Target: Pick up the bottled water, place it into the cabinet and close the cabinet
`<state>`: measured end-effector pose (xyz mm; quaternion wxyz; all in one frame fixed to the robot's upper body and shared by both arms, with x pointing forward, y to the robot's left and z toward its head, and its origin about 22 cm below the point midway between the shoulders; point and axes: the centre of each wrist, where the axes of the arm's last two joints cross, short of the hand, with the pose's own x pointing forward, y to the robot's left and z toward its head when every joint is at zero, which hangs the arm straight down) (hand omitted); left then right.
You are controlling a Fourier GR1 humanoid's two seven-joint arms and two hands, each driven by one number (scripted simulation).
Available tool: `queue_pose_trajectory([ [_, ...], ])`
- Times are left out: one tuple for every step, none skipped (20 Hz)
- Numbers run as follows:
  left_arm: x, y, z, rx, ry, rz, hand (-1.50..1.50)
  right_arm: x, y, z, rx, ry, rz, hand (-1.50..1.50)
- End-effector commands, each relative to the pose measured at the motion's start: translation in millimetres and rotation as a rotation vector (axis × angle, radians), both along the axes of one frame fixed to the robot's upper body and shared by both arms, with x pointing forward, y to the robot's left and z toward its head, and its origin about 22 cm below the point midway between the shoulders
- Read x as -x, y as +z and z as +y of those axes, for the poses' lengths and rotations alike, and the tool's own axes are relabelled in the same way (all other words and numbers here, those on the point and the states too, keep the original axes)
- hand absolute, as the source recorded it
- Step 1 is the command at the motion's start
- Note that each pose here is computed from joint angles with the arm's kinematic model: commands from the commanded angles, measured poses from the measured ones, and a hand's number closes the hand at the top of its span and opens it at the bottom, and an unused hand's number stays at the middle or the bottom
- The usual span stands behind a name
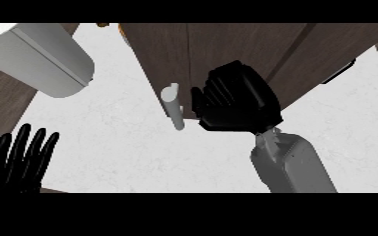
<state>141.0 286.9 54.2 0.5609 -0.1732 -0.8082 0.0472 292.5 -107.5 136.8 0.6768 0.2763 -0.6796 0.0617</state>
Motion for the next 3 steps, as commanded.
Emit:
queue_pose_trajectory([
  [-0.2,1.8,0.8,0.002,0.009,0.003,-1.50,-48.6,18.5,26.6,0.011,-0.044,0.025,1.50],
  [0.3,-1.5,5.2,0.011,-0.006,0.015,-1.50,-57.3,20.9,31.4,-0.002,-0.035,0.036,1.50],
  [1.9,0.9,2.5,-0.007,-0.003,0.005,-1.50,-65.7,28.7,36.7,-0.003,-0.046,0.048,1.50],
])
